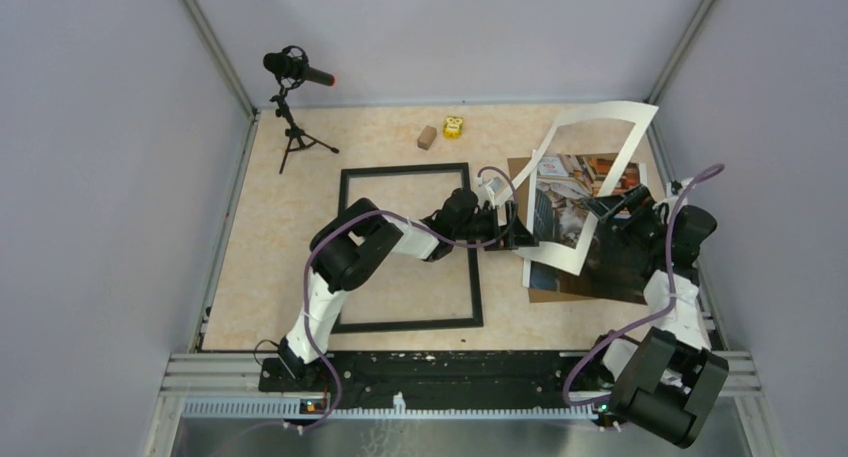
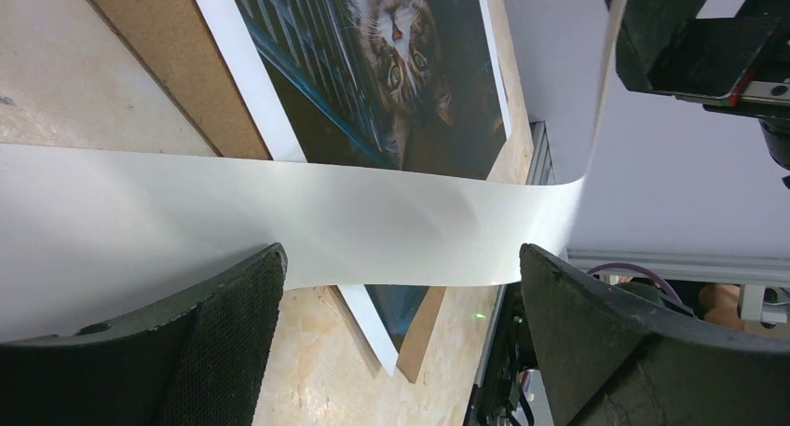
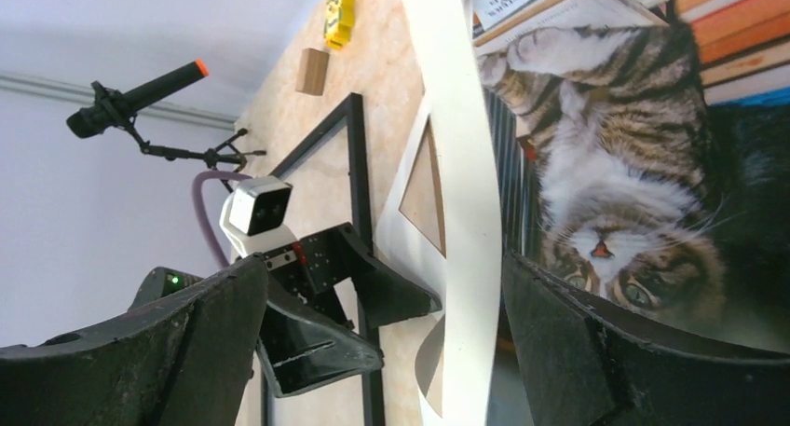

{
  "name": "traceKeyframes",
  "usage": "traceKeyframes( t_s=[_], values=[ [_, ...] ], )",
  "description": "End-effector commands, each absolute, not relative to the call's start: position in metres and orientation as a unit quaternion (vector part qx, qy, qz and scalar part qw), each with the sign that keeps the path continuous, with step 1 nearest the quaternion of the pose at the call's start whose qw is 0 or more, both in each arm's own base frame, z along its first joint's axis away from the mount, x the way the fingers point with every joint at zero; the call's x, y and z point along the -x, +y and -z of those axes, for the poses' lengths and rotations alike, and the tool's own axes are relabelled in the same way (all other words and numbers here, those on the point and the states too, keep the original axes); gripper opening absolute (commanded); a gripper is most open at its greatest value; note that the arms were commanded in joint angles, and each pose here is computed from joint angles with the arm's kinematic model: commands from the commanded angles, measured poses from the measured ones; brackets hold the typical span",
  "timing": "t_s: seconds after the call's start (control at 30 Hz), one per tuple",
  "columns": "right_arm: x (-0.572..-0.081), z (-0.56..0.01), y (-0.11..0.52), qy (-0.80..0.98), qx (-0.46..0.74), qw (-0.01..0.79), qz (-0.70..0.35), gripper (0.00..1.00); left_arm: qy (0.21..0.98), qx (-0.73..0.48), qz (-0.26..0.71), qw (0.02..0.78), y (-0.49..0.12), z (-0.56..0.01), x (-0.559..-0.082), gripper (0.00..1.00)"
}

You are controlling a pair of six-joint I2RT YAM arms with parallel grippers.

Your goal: Put the photo into the frame

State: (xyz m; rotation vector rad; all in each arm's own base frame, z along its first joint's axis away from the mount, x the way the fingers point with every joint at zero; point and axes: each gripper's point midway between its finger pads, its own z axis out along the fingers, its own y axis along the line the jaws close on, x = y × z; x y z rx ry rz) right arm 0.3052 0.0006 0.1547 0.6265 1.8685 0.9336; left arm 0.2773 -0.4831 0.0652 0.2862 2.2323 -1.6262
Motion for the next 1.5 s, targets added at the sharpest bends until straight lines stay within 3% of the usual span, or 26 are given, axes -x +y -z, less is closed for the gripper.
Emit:
traceKeyframes(
  t_s=[0.0, 0.3, 0.37, 0.57, 0.63, 0.73, 0.93, 1.23, 1.47],
  values=[
    [-0.302, -0.171, 0.002, 0.742, -0.248, 0.487, -0.387, 0.93, 0.817, -0.1, 0.552, 0.134, -0.476, -0.03, -0.258, 0.99],
    [-0.296, -0.174, 0.015, 0.715, -0.256, 0.481, -0.437, 0.9, 0.817, -0.101, 0.552, 0.135, -0.476, -0.029, -0.258, 0.99],
    [-0.295, -0.165, 0.01, 0.732, -0.273, 0.468, -0.412, 0.81, 0.817, -0.1, 0.553, 0.134, -0.477, -0.029, -0.258, 0.99],
    [-0.287, -0.152, -0.01, 0.758, -0.314, 0.47, -0.326, 0.67, 0.816, -0.102, 0.552, 0.136, -0.477, -0.03, -0.259, 0.99],
    [-0.287, -0.151, -0.012, 0.758, -0.314, 0.474, -0.32, 0.58, 0.816, -0.102, 0.553, 0.136, -0.477, -0.03, -0.259, 0.99],
    [-0.287, -0.148, -0.013, 0.761, -0.311, 0.475, -0.315, 0.34, 0.813, -0.104, 0.549, 0.163, -0.479, -0.041, -0.259, 0.99],
    [-0.29, -0.156, -0.026, 0.776, -0.308, 0.479, -0.272, 0.01, 0.788, -0.189, 0.512, 0.286, -0.491, -0.129, -0.252, 0.99],
    [-0.275, -0.21, -0.014, 0.788, -0.292, 0.472, -0.265, 0.0, 0.753, -0.19, 0.511, 0.369, -0.421, -0.257, -0.221, 0.99],
    [-0.253, -0.27, 0.006, 0.809, -0.216, 0.486, -0.249, 0.0, 0.777, -0.182, 0.421, 0.432, -0.353, -0.29, -0.217, 0.99]
  ],
)
